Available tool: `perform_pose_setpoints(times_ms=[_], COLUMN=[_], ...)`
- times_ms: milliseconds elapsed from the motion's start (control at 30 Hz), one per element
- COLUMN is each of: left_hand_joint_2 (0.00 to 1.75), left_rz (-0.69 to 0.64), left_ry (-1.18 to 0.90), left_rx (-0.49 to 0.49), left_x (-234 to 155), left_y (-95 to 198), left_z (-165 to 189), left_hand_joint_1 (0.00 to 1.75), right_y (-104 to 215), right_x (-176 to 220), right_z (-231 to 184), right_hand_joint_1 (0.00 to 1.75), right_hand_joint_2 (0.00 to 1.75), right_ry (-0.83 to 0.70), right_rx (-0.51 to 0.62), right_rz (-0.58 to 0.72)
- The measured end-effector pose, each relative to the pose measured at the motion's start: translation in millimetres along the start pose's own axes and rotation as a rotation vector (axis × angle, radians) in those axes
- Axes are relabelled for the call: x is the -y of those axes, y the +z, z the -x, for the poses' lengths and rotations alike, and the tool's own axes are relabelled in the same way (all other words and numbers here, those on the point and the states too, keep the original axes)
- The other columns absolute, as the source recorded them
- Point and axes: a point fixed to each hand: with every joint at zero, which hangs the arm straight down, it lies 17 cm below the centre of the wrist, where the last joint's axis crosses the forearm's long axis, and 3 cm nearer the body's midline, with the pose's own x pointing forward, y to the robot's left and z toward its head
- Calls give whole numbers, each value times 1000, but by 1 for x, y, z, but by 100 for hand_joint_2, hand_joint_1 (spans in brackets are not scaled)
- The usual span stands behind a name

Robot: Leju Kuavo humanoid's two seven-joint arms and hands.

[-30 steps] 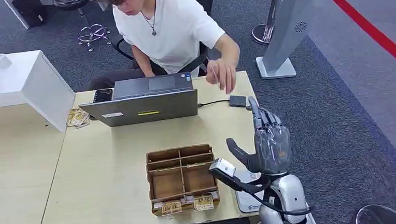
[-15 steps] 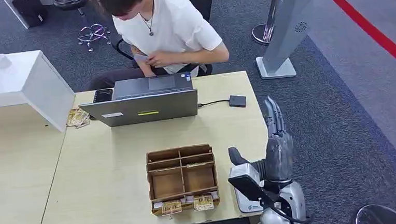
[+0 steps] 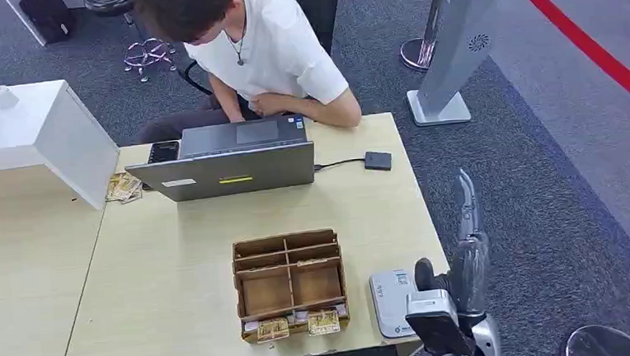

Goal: Pass the card to the sensor for recognition and then transmit it.

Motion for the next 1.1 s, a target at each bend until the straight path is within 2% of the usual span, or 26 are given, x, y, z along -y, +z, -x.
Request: perform_pose_setpoints(times_ms=[500, 867, 1100], left_hand_joint_2=[0, 0, 0], left_rz=[-18, -26, -32], left_ry=[24, 44, 61], left_rx=[-29, -41, -50], left_x=[-4, -5, -6], left_y=[-1, -1, -1], left_z=[6, 9, 10], left_hand_joint_1=[0, 0, 0], right_y=[22, 46, 64], right_x=[34, 70, 70], right_z=[34, 85, 108], right_hand_joint_1=[0, 0, 0], right_hand_joint_2=[0, 0, 0], right_ry=[-18, 66, 80], right_rx=[-145, -279, -340], right_rz=[61, 120, 76])
